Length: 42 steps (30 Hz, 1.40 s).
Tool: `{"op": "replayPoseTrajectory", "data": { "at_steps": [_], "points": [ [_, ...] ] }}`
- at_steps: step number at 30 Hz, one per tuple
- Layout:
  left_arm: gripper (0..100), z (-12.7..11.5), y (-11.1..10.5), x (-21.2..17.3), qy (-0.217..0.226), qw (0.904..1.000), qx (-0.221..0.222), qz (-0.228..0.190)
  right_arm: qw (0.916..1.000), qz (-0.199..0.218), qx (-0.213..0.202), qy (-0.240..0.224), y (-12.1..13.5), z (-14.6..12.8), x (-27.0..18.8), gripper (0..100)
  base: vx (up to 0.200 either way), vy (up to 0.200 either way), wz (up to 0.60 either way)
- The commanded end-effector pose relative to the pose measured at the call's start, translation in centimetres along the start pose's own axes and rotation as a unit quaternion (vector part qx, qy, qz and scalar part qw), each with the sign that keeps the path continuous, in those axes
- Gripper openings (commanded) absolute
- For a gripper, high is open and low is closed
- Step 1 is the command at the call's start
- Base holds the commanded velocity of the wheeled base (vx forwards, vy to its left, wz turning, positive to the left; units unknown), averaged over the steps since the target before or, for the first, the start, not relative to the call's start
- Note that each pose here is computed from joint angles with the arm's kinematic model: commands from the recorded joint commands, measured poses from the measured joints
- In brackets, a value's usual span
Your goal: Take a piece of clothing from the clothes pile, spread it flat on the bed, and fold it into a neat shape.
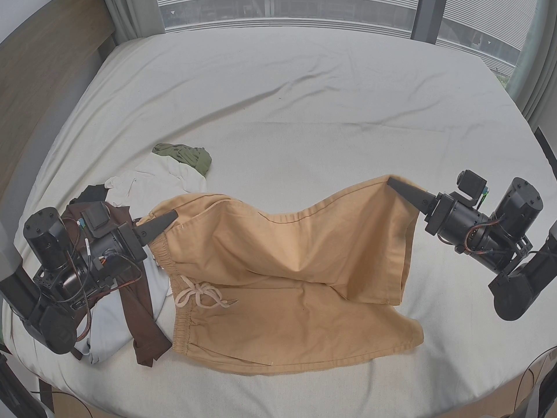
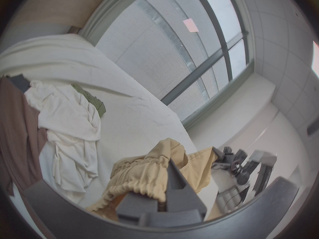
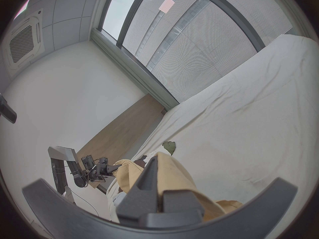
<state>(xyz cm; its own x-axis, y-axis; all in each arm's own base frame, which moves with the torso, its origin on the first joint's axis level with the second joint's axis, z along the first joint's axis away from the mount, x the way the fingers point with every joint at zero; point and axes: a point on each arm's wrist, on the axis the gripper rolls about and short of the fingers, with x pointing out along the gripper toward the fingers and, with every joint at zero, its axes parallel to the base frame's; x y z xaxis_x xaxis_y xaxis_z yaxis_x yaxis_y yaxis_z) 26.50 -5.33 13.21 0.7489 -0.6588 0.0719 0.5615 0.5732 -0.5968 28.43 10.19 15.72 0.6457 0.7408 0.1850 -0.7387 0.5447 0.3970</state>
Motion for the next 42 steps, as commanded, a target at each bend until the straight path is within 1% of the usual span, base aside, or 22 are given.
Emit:
{"op": "replayPoseTrajectory", "data": {
  "at_steps": [1, 7, 8, 10, 13, 18, 22, 28, 36, 37, 42],
  "points": [
    [0, 1.0, -0.9, 0.0, -0.018, 0.9995, -0.021, -0.015, 1.0, 0.0, -0.001, 0.0, 0.0, 0.0, -0.1, 0, 0.0, 0.0, 0.0],
    [0, 1.3, -0.9, 0.2, -0.021, 0.9978, -0.059, -0.019, 1.0, 0.0, 0.0, 0.0, 0.0, 0.0, -0.1, 0, 0.0, 0.0, 0.0],
    [0, 1.3, -0.9, 0.2, -0.022, 0.9977, -0.06, -0.02, 1.0, -0.001, 0.0, 0.0, 0.0, 0.0, -0.1, 0, 0.0, 0.0, 0.0],
    [0, 1.6, -0.9, 0.4, -0.024, 0.9957, -0.086, -0.023, 1.0, -0.001, 0.0, 0.0, 0.0, 0.0, -0.1, 0, 0.0, 0.0, 0.0],
    [0, 1.7, -0.9, 0.4, -0.026, 0.9937, -0.107, -0.024, 1.0, -0.001, -0.001, -0.001, -0.1, 0.1, -0.1, 0, 0.0, 0.0, 0.0],
    [0, 1.6, -0.9, 0.3, -0.027, 0.994, -0.104, -0.02, 1.0, -0.004, -0.002, -0.003, -0.2, 0.2, -0.2, 0, 0.0, 0.0, 0.0],
    [0, 1.1, -0.5, 0.3, -0.022, 0.9966, -0.079, -0.01, 1.0, -0.004, -0.002, -0.004, -0.2, 0.3, -0.2, 0, 0.0, 0.0, 0.0],
    [0, 0.6, -0.1, 0.5, -0.014, 0.9978, -0.065, -0.003, 1.0, -0.004, -0.001, -0.003, -0.2, 0.2, -0.1, 0, 0.0, 0.0, 0.0],
    [0, 0.7, -0.1, 0.5, -0.014, 0.9978, -0.064, -0.006, 1.0, -0.005, -0.001, -0.002, -0.2, 0.1, -0.2, 0, 0.0, 0.0, 0.0],
    [100, 0.7, -0.1, 0.6, -0.012, 0.9979, -0.064, -0.008, 1.0, -0.005, -0.001, -0.002, -0.2, 0.1, -0.2, 0, 0.0, 0.0, 0.0],
    [100, 0.5, -0.3, 0.5, -0.007, 0.9978, -0.065, -0.012, 1.0, -0.005, -0.001, -0.001, -0.2, 0.1, -0.2, 0, 0.0, 0.0, 0.0]
  ]
}}
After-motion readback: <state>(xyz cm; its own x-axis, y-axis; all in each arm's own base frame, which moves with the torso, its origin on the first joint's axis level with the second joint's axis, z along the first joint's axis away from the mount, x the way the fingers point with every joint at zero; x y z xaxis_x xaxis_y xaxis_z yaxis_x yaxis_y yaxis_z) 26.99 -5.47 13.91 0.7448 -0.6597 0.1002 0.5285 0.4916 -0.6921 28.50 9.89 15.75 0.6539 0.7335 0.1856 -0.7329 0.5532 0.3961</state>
